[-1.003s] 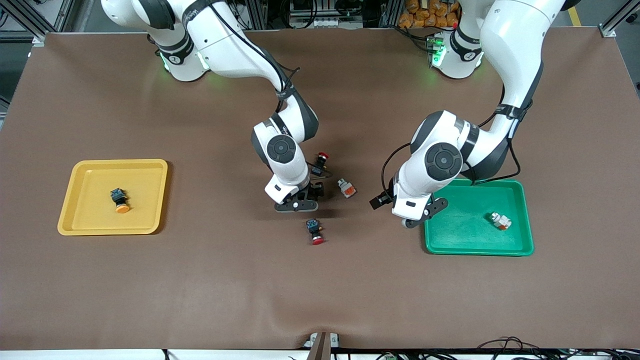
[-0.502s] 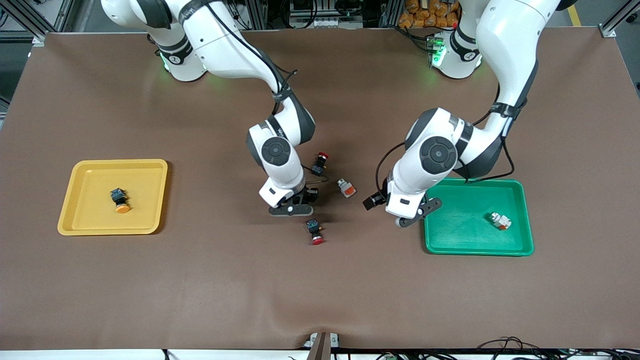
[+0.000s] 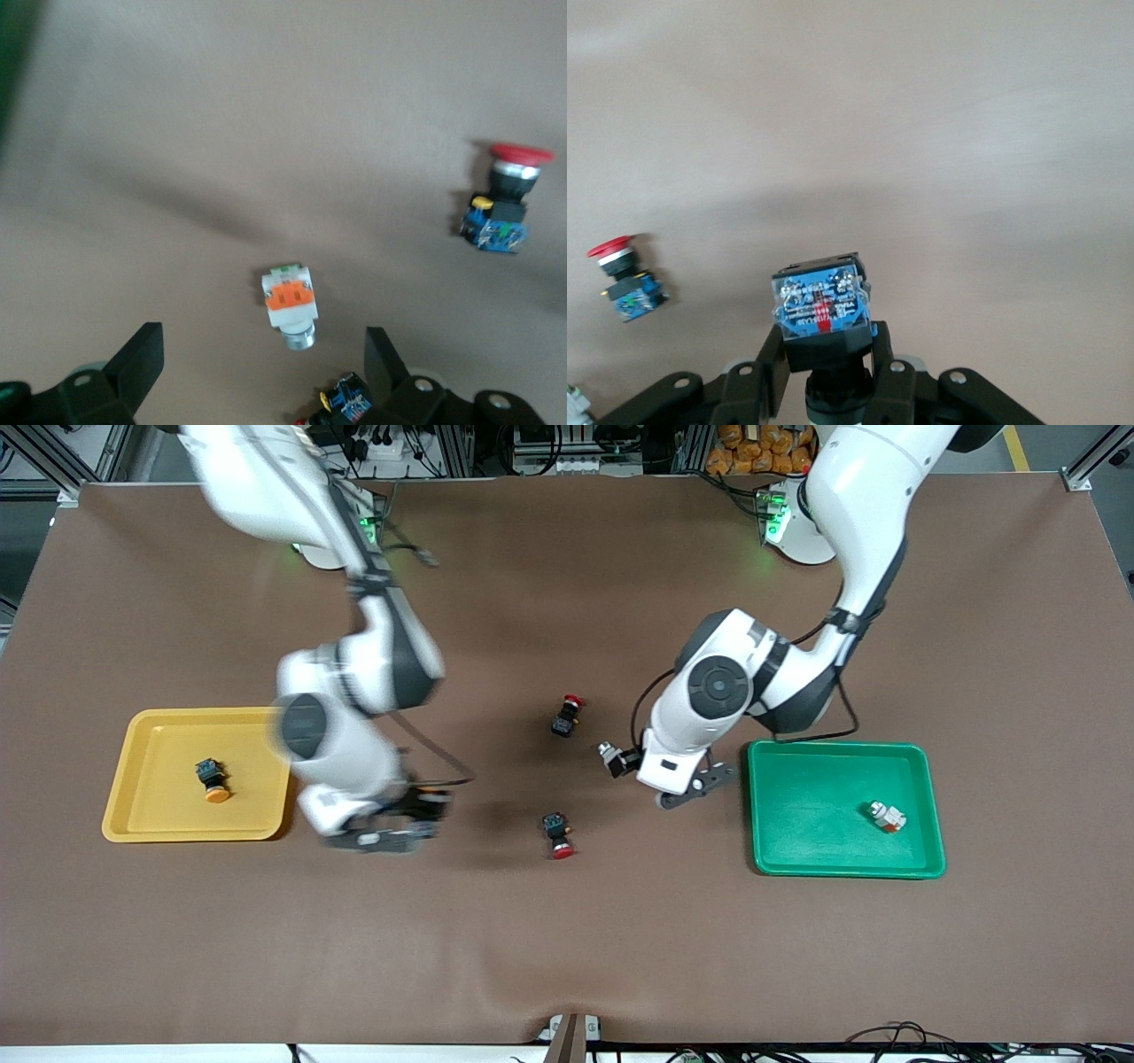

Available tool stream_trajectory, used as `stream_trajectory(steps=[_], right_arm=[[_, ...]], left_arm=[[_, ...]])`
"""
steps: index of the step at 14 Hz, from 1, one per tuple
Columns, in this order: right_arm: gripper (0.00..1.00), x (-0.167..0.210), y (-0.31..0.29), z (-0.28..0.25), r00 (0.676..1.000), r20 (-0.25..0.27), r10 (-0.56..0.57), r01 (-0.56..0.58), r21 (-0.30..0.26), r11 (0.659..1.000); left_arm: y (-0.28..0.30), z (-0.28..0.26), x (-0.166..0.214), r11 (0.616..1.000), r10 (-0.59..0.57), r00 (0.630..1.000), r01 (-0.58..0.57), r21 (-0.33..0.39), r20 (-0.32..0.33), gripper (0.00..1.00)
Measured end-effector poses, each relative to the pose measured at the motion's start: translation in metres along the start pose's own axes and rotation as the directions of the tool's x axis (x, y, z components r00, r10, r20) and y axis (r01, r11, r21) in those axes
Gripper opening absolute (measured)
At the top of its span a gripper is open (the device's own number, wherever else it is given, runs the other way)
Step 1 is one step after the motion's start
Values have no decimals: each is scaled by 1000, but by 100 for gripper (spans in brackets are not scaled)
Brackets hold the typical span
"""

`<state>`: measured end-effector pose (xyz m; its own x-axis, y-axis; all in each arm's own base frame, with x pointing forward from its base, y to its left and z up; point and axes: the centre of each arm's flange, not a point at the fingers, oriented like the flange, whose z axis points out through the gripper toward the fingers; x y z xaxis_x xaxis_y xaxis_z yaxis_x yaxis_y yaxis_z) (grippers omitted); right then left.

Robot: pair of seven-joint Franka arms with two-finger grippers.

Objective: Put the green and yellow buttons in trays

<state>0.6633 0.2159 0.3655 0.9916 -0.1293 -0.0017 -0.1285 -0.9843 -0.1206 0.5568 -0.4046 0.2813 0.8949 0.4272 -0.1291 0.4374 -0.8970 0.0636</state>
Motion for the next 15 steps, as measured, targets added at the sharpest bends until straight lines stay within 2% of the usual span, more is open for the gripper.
stream_trajectory(steps=[2, 4, 10, 11, 12, 15], right_arm=[[41, 10, 50, -27, 998, 38, 40, -40, 5, 999], [41, 18, 95, -31, 993, 76, 87, -87, -2, 996], [41, 20, 242, 20, 980, 199, 12, -13, 6, 1000], [41, 18, 255, 30, 976, 216, -4, 2, 9, 1000], [41, 17, 268, 40, 972, 234, -20, 17, 13, 1000], [43, 7, 313, 71, 955, 287, -76, 67, 40, 997]], left_arm=[[9, 31, -21, 999, -28, 999, 29, 45, -24, 100], [15, 62, -40, 995, -58, 997, 63, 83, -55, 100], [17, 108, -53, 978, -177, 981, 184, 93, -82, 100], [17, 111, -53, 976, -191, 978, 198, 92, -83, 95], [16, 114, -53, 974, -200, 976, 208, 92, -83, 95], [17, 115, -52, 973, -208, 974, 215, 84, -85, 64]])
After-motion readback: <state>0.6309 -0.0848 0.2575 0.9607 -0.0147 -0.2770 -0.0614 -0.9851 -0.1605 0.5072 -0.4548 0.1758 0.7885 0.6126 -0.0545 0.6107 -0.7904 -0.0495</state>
